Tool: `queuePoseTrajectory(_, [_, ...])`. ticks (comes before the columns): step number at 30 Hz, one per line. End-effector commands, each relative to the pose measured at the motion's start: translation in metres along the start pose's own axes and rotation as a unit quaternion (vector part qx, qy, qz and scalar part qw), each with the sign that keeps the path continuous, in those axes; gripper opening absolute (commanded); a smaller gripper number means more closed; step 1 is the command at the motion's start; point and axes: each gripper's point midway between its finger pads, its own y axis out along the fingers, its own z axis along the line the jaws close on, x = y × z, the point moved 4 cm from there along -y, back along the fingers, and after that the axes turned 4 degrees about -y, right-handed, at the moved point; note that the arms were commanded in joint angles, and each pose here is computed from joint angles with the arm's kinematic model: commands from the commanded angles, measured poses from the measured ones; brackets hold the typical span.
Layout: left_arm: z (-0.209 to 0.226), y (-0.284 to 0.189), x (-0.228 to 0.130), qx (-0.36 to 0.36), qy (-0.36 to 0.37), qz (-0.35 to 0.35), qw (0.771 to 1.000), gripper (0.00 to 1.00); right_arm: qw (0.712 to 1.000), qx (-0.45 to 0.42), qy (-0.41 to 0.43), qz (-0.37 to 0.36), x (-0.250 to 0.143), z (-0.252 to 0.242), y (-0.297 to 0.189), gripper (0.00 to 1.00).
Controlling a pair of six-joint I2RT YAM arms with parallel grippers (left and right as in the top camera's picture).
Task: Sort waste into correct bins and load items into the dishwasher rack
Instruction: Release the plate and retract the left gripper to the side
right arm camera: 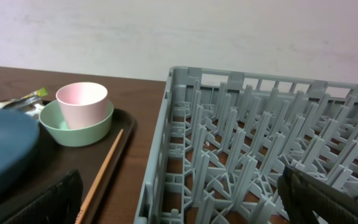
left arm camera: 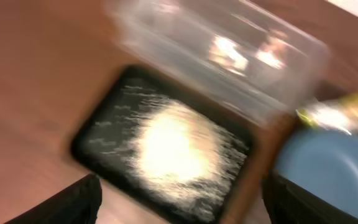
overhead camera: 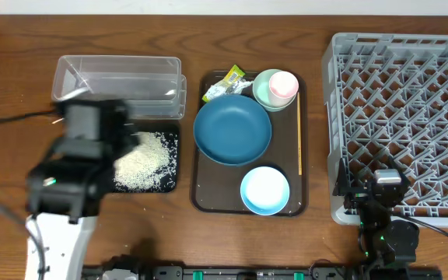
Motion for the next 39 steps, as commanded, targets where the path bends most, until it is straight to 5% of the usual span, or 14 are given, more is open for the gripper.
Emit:
queuePoseTrajectory(1, [0.041,0.000,0.007,0.060,-0.053,0.000,0.997,0.87,1.000,0.001,-0.004,0.000,-0.001,0.000,0.000,0.99])
queuePoseTrajectory(7, [0.075,0.000,0.001,0.120,-0.090,0.028,0.988,0.88,1.000,0.001,-0.004,0.000,-0.001,0.000,0.000,0.99])
queuePoseTrajectory(28, [0.076,0.000,0.000,0.122,-0.090,0.031,0.988,0.89,1.000,0.002,-0.004,0.000,-0.001,0.000,0.000,0.99])
queuePoseTrajectory(36, [0.076,0.000,0.000,0.122,-0.090,0.031,0.988,0.89,0.997,0.057,0.043,-0.012,0.004,0.014,-0.001,0.99])
queuePoseTrajectory(39, [0.076,0.000,0.000,0.122,-0.090,0.030,0.988,0.89,0.972,0.177,0.151,-0.022,0.016,0.044,-0.009,0.99])
